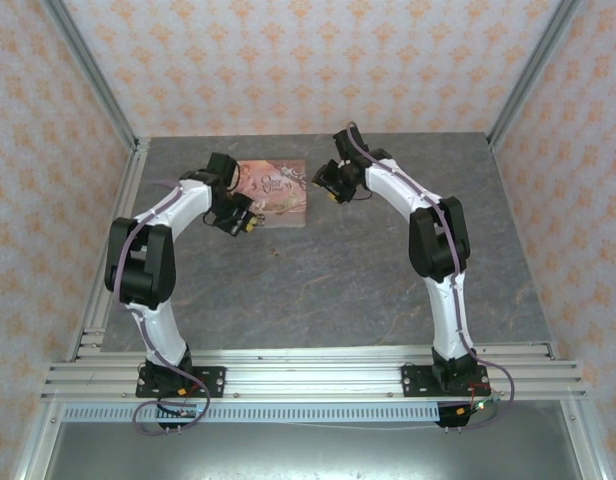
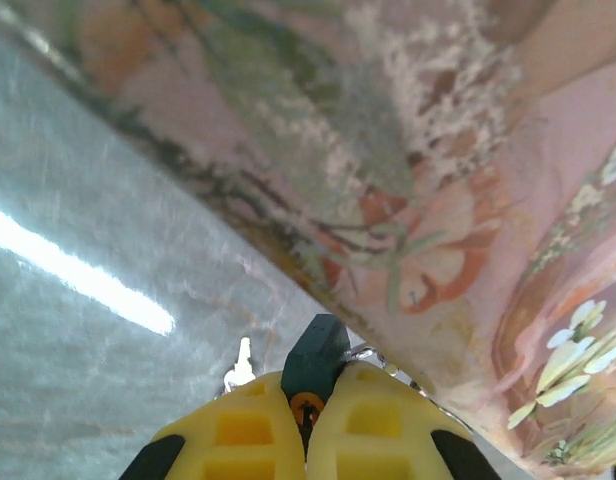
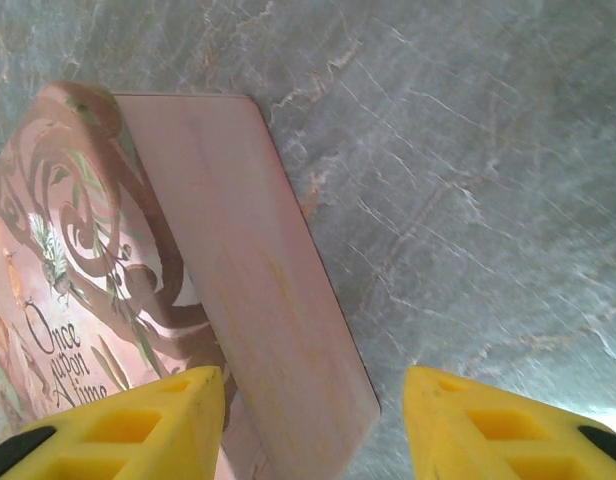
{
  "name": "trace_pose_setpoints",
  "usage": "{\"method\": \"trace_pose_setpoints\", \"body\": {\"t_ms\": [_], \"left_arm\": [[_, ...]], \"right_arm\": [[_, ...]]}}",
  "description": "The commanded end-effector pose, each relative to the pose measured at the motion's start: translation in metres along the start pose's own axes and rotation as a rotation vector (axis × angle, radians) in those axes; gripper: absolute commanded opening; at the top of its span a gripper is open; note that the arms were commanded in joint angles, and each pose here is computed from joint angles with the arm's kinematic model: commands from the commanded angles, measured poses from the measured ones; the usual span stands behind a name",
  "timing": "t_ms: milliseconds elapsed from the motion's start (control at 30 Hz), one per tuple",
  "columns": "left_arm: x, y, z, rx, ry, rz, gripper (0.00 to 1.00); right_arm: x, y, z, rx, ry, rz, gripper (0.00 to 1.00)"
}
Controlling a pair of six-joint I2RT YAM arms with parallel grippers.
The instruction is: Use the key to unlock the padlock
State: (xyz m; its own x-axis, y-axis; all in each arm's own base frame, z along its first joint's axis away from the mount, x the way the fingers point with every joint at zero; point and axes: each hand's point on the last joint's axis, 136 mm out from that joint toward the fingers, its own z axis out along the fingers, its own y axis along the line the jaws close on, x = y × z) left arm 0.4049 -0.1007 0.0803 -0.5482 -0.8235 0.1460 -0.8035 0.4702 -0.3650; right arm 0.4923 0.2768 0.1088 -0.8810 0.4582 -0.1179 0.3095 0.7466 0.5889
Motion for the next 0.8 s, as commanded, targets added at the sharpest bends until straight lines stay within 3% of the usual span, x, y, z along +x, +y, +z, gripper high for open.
{"method": "trace_pose_setpoints", "body": {"t_ms": [0, 233, 567, 767], "left_arm": [[-0.037, 0.025, -0.005, -0.162, -0.082, 0.084, 0.0], [-0.083, 0.044, -0.02, -0.234, -0.108, -0.014, 0.0], [-0.08, 0.024, 0.0, -0.047, 0.007, -0.207, 0.0], [-0.075, 0.009, -0.004, 0.005, 0.053, -0.197, 0.0]], "right_arm": [[0.002, 0.007, -0.002, -0.02, 0.033, -0.014, 0.5], [0.014, 0.0, -0.009, -0.014, 0.05, -0.022, 0.5], [0.02, -0.002, -0.003, -0.04, 0.048, 0.024, 0.5], [0.018, 0.017, 0.006, -0.078, 0.066, 0.013, 0.5]]}}
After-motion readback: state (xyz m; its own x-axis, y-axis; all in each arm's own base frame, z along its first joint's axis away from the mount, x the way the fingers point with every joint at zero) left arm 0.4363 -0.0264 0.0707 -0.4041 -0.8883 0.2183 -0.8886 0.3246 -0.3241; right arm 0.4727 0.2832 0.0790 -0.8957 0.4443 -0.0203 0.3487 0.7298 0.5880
